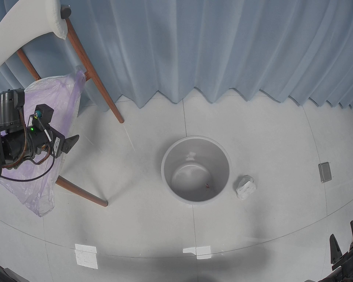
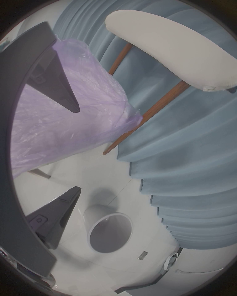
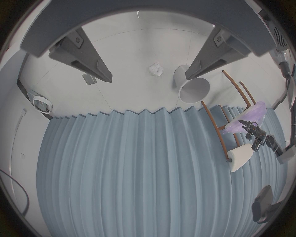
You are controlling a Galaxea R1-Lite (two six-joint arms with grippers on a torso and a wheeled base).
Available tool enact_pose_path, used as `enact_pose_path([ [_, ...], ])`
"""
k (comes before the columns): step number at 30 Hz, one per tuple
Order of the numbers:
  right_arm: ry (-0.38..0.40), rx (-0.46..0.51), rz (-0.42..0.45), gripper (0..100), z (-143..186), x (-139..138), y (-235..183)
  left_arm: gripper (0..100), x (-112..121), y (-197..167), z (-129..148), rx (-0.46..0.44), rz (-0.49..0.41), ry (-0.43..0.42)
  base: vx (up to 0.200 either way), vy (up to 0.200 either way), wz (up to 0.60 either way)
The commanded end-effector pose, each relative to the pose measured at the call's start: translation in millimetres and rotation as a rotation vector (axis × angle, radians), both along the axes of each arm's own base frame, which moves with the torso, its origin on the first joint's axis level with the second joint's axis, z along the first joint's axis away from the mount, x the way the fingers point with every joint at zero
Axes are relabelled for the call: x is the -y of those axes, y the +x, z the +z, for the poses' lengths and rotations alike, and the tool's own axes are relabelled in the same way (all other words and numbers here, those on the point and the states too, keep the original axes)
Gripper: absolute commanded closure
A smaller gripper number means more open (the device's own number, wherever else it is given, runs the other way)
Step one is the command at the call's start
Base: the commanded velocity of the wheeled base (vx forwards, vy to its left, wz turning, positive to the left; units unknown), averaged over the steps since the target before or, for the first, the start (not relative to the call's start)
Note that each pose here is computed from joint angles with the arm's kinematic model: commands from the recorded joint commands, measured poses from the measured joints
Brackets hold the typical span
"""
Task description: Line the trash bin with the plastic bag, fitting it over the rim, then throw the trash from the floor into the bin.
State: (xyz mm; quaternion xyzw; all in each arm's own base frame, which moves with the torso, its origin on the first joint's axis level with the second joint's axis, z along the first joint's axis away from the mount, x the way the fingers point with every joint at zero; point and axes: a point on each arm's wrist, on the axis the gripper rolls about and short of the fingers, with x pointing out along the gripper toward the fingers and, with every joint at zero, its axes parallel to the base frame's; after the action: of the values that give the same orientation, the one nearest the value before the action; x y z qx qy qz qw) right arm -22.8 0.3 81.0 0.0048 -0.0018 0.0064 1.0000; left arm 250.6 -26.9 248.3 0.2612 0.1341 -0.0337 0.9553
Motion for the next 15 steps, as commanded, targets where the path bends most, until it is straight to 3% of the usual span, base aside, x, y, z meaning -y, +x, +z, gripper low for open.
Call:
enact_pose_path([
  [1, 0.000, -0.001, 0.001, 0, -5.2, 0.0, 0.0, 0, -0.8, 22.7, -14.7, -0.015, 0.016, 0.017, 0.000, 0.000, 0.00],
  [13, -0.002, -0.001, 0.001, 0, -5.2, 0.0, 0.0, 0, -17.3, 32.0, -17.6, -0.005, 0.088, 0.054, 0.000, 0.000, 0.00],
  [14, -0.002, -0.001, -0.001, 0, -5.2, 0.0, 0.0, 100, -18.1, 32.0, -17.6, -0.005, 0.091, 0.054, 0.000, 0.000, 0.00],
  [15, -0.002, -0.001, 0.001, 0, -5.2, 0.0, 0.0, 100, -18.1, 32.0, -17.6, -0.005, 0.091, 0.054, 0.000, 0.000, 0.00],
])
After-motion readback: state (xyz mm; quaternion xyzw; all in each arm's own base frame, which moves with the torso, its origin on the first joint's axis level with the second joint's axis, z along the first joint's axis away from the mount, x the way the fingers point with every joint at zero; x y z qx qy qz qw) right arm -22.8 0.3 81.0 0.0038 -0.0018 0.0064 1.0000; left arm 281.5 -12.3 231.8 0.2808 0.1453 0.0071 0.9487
